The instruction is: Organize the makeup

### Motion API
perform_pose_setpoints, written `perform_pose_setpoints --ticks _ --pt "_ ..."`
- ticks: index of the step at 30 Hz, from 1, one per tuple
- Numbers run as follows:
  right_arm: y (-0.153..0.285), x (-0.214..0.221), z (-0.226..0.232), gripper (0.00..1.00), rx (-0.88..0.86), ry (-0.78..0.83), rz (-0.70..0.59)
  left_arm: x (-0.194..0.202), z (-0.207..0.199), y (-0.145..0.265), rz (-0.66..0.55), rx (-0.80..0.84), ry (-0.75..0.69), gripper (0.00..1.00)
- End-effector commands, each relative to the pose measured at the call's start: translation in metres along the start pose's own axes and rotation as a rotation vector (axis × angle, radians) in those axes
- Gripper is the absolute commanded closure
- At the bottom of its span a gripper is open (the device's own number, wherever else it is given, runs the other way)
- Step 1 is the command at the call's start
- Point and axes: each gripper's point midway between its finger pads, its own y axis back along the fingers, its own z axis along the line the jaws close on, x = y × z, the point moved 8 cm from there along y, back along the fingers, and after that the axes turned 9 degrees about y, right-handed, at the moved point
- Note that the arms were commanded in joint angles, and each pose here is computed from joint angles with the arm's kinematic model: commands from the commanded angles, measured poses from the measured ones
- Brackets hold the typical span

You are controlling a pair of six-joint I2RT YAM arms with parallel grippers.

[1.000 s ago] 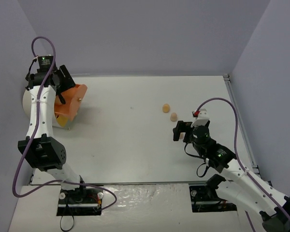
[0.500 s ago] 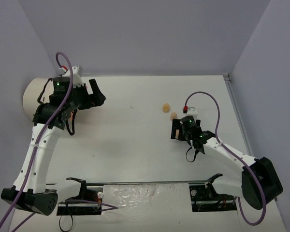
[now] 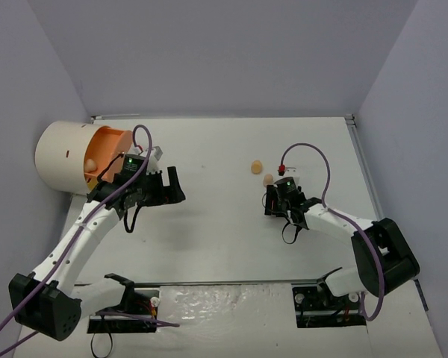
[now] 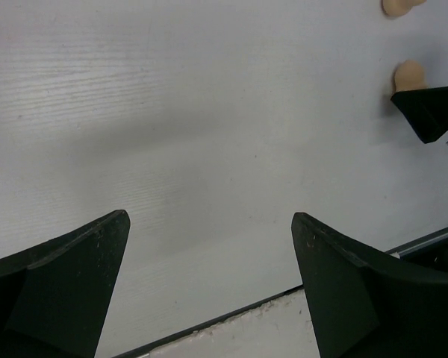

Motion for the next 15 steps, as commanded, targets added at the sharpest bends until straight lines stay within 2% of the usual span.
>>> perform_pose_setpoints --ticks 1,5,8,15 --pt "-0.005 -0.025 0.006 0.58 -0.027 -0.013 -0.093 -0.021 -0.025 0.008 -0.126 0.116 0.022 0.12" --pt "-0.006 -0.025 0.007 0.85 -0.041 0.01 -0.097 -0.02 -0.032 0.004 -0.128 0.128 0.037 0.13" --pt "0.0 -0.03 0.016 0.99 -0.123 0.05 -0.138 -0.019 -0.044 0.004 -0.124 0.15 0.039 0.16" --pt "0.061 -0.052 0.069 1.0 -0.392 0.213 -0.389 -0.018 -0.083 0.004 -0.13 0.214 0.02 0.17"
